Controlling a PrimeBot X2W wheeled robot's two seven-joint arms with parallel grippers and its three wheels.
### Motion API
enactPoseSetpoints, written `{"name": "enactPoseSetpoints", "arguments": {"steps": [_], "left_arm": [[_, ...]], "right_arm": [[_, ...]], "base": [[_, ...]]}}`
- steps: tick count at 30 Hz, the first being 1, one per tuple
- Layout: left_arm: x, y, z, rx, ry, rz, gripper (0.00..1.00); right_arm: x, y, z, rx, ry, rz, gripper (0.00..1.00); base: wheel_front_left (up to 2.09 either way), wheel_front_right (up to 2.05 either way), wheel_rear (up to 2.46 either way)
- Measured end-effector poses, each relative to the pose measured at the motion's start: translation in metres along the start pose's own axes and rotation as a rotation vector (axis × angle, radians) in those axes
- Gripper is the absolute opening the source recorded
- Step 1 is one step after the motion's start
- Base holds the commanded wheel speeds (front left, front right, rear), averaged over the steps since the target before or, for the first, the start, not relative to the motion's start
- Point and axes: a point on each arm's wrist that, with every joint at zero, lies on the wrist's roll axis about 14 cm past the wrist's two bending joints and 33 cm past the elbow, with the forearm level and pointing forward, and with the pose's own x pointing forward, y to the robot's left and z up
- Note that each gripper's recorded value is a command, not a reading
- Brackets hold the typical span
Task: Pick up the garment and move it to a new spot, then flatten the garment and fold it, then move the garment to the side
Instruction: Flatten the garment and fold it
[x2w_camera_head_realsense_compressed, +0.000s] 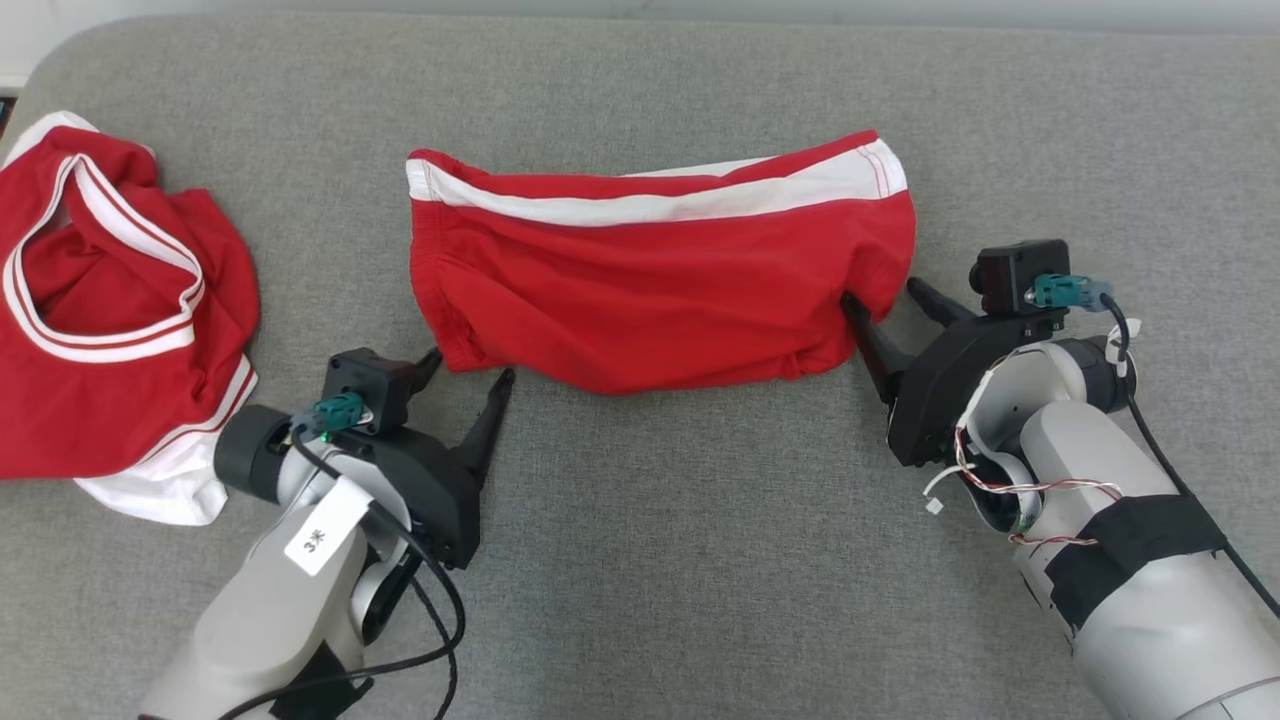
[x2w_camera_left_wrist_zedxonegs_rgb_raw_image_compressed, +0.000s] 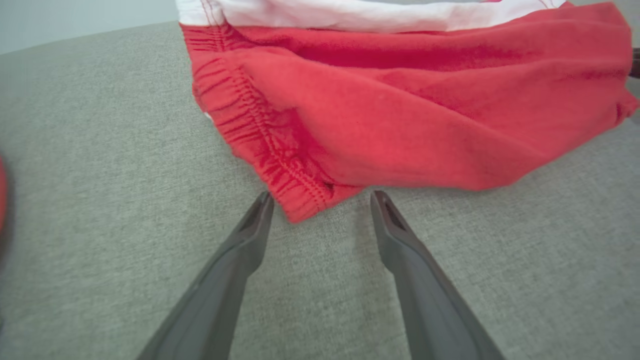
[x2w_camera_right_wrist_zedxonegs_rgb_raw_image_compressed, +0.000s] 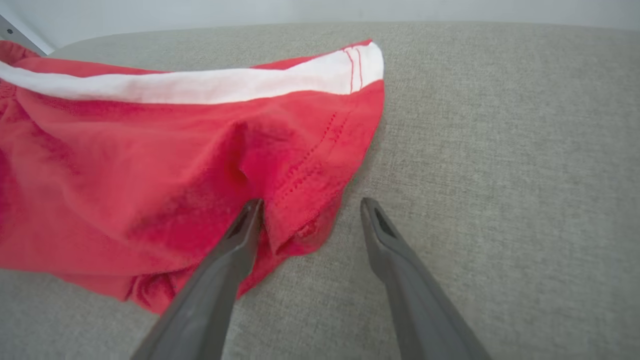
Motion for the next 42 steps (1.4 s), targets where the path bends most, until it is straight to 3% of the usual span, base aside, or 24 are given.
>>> {"name": "enactPoseSetpoints", "arguments": {"steps": [3,4,5,6,8,9,10,11,19,27,42], "left_arm": [[0.002,-0.001,0.002,0.002,-0.001,-0.009,1.0],[0.002,-0.001,0.001,0.003,0.001,-0.011,0.91],[0.002,-0.002,0.0,0.001,0.005,-0.016,0.69],[0.002,-0.001,-0.001,0.0,0.007,-0.016,0.41],[0.001,-0.001,-0.003,-0.001,0.012,-0.015,0.21],[0.001,-0.001,-0.003,-0.001,0.01,-0.016,0.04],[0.002,-0.001,-0.003,-0.001,0.006,-0.018,0.0],[0.002,-0.002,-0.003,-0.001,0.005,-0.023,0.0],[0.002,0.0,0.004,0.012,-0.016,-0.028,0.0],[-0.005,0.0,0.011,0.047,-0.044,-0.041,0.0],[-0.052,-0.03,-0.004,0.028,-0.097,-0.13,0.0]], "right_arm": [[0.004,0.0,-0.004,-0.003,0.022,0.0,0.98],[0.005,0.0,-0.003,-0.004,0.02,0.001,0.69],[0.005,0.0,-0.002,-0.004,0.022,0.001,0.47],[0.006,0.0,-0.003,-0.004,0.026,0.002,0.4],[0.007,0.0,-0.005,-0.004,0.03,0.001,0.37],[0.008,0.0,-0.003,-0.005,0.029,0.002,0.31],[0.009,0.0,-0.002,-0.006,0.026,0.002,0.21],[0.009,0.0,0.0,-0.007,0.025,0.002,0.0],[0.008,-0.002,-0.001,-0.004,0.021,0.0,0.0],[-0.001,-0.005,0.018,0.062,-0.068,-0.005,0.0],[-0.072,-0.006,-0.009,0.22,-0.181,-0.012,0.0]], "base": [[0.0,0.0,0.0],[0.0,0.0,0.0],[0.0,0.0,0.0],[0.0,0.0,0.0],[0.0,0.0,0.0],[0.0,0.0,0.0],[0.0,0.0,0.0],[0.0,0.0,0.0],[0.0,0.0,0.0],[0.0,0.0,0.0],[0.0,0.0,0.0]]}}
